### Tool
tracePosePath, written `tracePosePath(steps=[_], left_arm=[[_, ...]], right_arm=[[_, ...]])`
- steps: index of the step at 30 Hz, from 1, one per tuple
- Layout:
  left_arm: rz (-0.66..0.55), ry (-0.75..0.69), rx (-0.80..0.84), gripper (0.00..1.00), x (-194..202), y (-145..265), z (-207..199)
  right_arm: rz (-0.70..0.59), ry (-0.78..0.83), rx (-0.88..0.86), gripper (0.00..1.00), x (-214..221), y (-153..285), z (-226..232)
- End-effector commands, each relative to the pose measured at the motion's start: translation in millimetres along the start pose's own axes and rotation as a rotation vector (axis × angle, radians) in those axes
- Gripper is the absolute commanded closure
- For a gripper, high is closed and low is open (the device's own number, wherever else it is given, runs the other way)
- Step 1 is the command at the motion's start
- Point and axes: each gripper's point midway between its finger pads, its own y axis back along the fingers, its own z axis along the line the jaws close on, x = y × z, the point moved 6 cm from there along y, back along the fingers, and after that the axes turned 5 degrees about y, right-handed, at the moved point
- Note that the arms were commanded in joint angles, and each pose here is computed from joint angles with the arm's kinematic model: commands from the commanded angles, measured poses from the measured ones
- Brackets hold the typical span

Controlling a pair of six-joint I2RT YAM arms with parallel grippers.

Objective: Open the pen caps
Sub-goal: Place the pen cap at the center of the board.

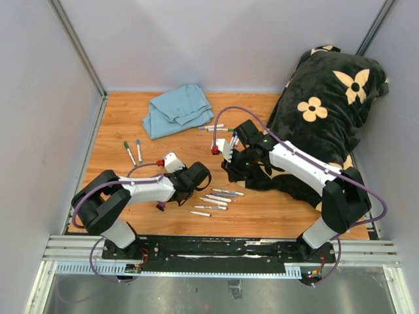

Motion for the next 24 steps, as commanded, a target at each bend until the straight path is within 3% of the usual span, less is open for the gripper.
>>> tracePosePath(steps=[1,6,9,21,24], left_arm=[[-0.011,0.012,-0.05,0.89,-1.8,-4.6,-1.5],[-0.007,0.004,-0.095,0.86,-0.3,-6.4,2.8],[0.005,0.001,-0.107,0.73,0.7,-5.4,2.8],[0.002,-0.01,-0.115,0.7,-2.9,-1.9,3.1],[0.019,-0.029,-0.087,0.63,-6.4,3.4,-4.8]], right_arm=[[-0.024,-0.005,-0.002,0.68,-0.8,10.4,2.1],[-0.032,-0.005,0.001,0.68,-1.4,12.2,1.8],[-0.033,-0.006,0.0,0.68,-1.4,12.6,1.8],[-0.037,-0.009,-0.002,0.68,-1.3,13.3,1.9],[-0.038,-0.01,-0.001,0.68,-1.3,13.4,1.4]])
